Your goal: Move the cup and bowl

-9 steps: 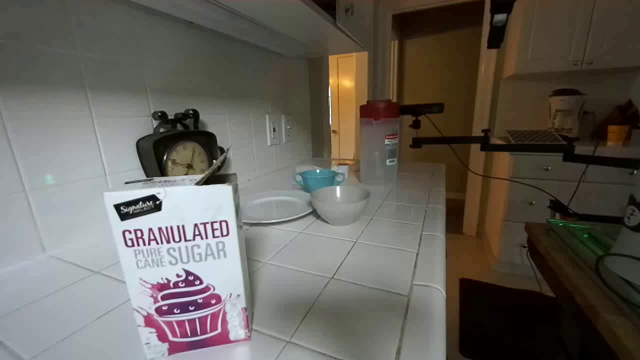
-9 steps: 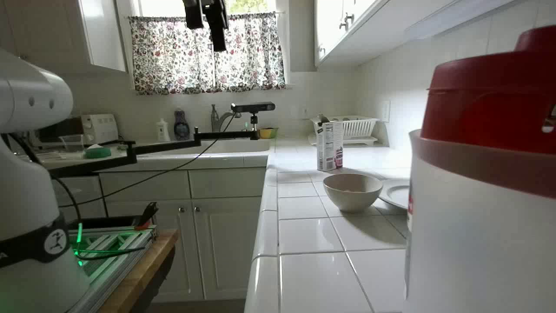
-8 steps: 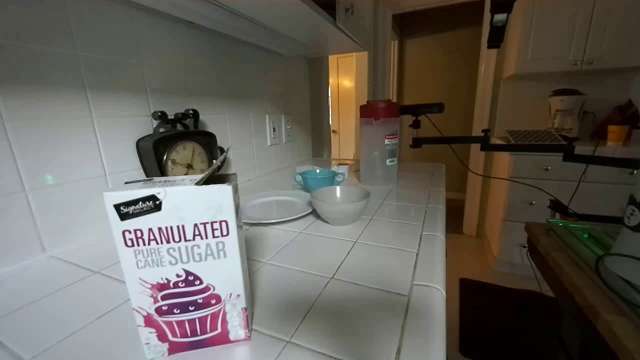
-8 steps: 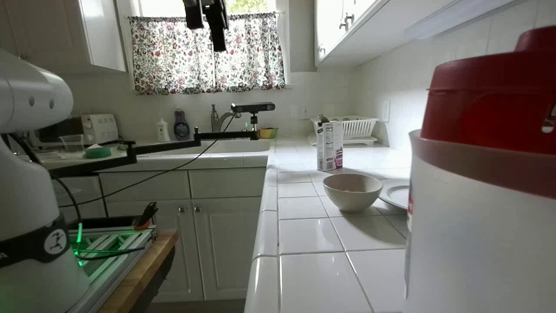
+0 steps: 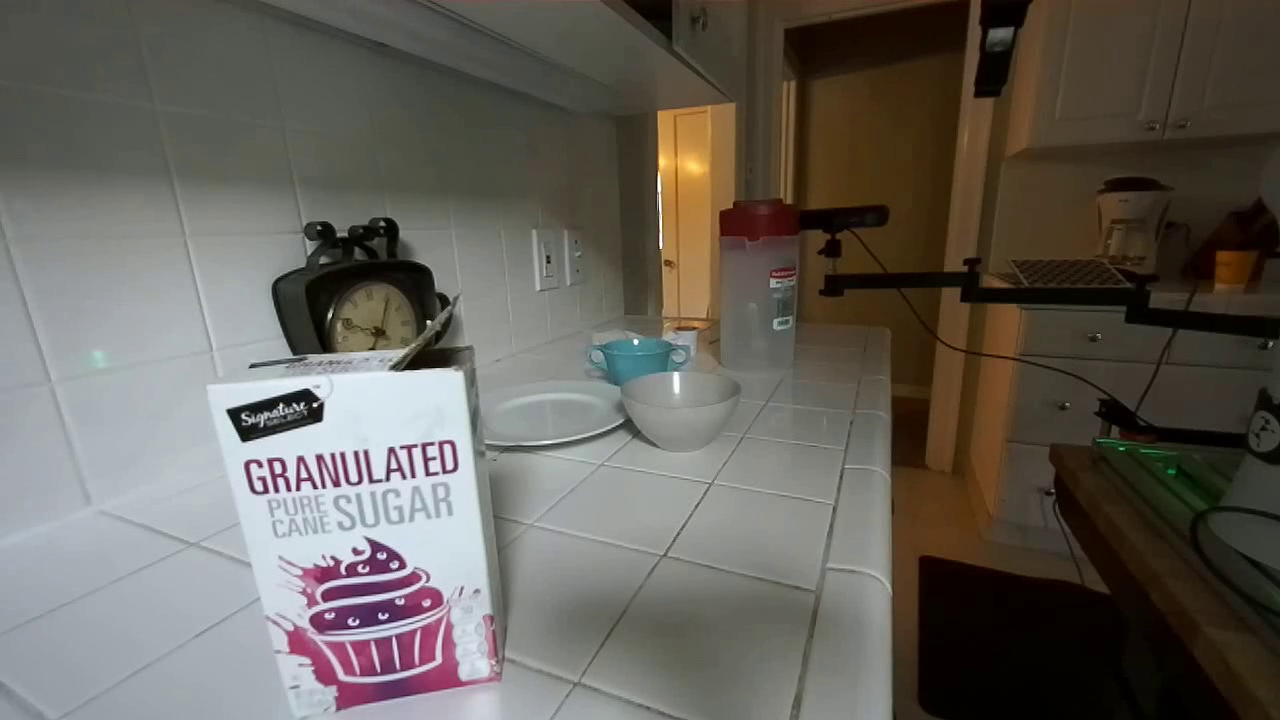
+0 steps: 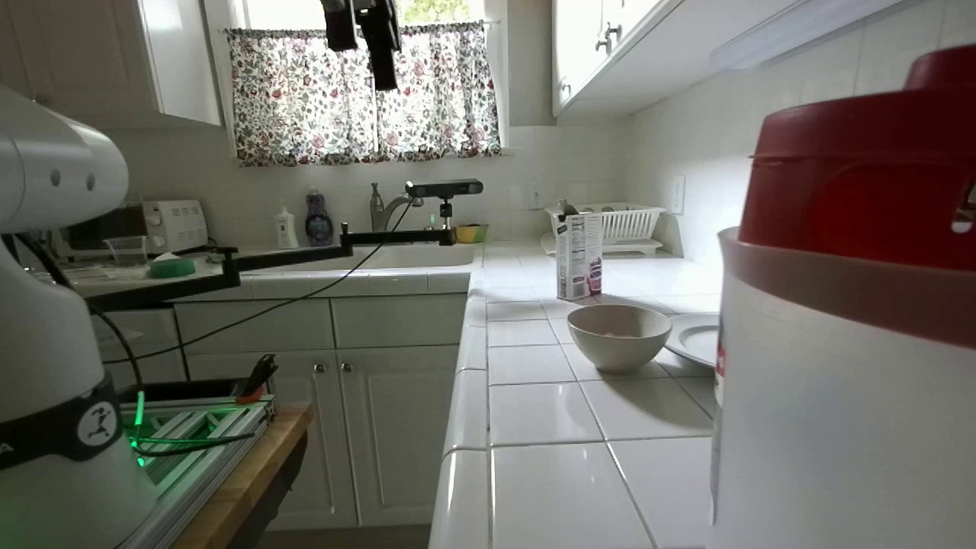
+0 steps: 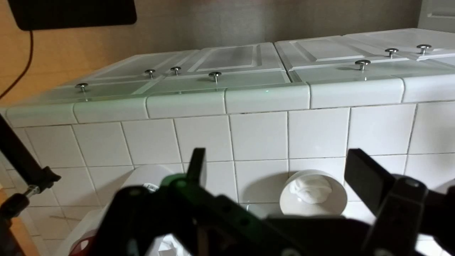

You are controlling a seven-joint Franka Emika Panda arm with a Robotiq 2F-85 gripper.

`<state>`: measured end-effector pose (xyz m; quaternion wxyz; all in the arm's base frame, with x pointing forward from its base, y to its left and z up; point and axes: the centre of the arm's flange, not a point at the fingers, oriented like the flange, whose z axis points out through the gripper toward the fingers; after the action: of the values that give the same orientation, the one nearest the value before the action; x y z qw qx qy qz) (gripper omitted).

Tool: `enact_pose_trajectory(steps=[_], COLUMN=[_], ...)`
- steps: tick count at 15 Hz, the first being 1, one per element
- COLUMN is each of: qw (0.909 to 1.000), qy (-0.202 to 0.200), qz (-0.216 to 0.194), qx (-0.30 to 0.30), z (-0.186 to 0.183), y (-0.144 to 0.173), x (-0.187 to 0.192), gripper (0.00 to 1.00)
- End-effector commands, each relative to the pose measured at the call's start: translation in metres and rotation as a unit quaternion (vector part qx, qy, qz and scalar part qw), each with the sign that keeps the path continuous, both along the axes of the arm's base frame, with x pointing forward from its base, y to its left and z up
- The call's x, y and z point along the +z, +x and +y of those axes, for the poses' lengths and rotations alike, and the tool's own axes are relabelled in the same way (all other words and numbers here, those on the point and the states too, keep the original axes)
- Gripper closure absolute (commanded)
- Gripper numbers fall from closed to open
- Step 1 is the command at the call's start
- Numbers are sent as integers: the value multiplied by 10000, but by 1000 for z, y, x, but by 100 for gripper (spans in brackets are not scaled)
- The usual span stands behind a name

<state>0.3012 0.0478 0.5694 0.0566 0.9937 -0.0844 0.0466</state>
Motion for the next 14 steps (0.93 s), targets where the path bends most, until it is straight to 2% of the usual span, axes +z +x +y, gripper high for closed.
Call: enact_pose_trajectory(steps=[1, 4, 6, 9, 14], qw=[10000, 10000, 9997, 9975, 9948], qy=[0, 0, 32, 149, 290], qz=[0, 0, -172, -509, -629], qx=[0, 0, -185, -471, -750], z=[0, 0, 0, -8, -32], y=[0, 0, 14, 55, 144], x=[0, 0, -4, -8, -41], gripper=[0, 0, 0, 0, 0])
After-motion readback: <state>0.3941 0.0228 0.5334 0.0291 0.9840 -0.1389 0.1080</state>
